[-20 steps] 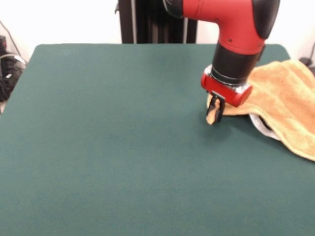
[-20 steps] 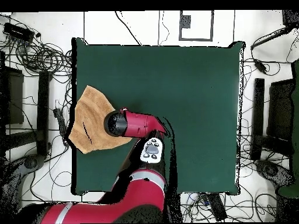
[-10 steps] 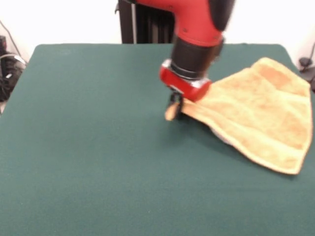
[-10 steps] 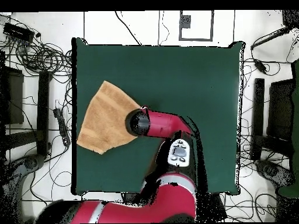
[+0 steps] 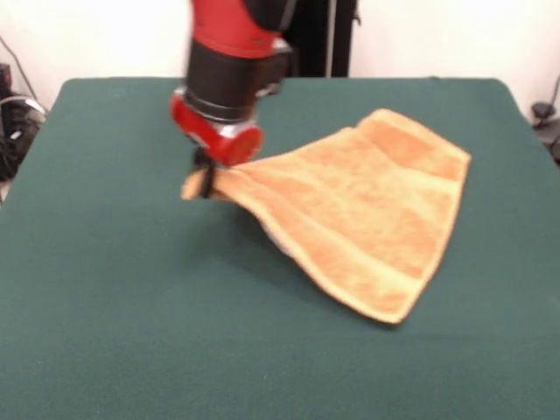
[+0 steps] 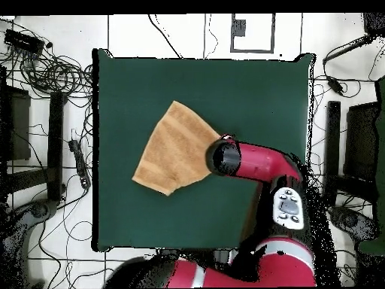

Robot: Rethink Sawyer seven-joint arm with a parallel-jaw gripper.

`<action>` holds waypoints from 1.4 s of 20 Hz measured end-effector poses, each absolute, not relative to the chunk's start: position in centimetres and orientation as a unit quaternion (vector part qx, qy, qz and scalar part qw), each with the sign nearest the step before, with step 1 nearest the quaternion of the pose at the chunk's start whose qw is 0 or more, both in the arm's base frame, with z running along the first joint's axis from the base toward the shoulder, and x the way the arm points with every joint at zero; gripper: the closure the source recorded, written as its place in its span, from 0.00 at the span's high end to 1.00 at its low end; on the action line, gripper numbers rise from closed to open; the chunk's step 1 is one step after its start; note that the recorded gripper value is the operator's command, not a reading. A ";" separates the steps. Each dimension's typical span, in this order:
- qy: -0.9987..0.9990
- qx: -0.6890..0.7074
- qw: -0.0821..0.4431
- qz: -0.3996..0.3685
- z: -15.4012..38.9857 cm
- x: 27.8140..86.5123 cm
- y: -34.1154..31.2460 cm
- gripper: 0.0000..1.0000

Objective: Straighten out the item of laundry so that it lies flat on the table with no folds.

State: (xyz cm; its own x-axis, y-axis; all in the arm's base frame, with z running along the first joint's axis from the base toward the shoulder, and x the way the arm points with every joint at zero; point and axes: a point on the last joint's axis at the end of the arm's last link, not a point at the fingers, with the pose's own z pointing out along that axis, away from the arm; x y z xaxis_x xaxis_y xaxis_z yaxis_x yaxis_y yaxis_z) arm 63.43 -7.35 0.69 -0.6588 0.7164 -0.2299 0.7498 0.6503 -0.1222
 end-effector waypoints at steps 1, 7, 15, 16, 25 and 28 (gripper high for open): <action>0.903 0.407 0.085 -0.106 0.8 63.6 -8.8 0.00; 0.900 0.405 0.109 -0.116 0.7 65.1 -14.6 0.00; 0.908 0.387 0.121 -0.105 -1.6 66.8 -16.1 1.00; 0.910 0.384 0.122 -0.101 -2.0 66.9 -16.1 1.00; 0.925 0.355 0.122 -0.060 -4.4 68.2 -14.3 1.00; 0.929 0.345 0.129 -0.046 -3.7 69.2 -12.4 1.00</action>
State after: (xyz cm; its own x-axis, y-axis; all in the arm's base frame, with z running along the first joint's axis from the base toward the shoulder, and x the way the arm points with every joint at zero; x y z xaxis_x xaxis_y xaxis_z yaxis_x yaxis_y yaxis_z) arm 69.16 -12.45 -3.66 -0.7287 0.6286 -0.2717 0.6526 0.7577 0.0029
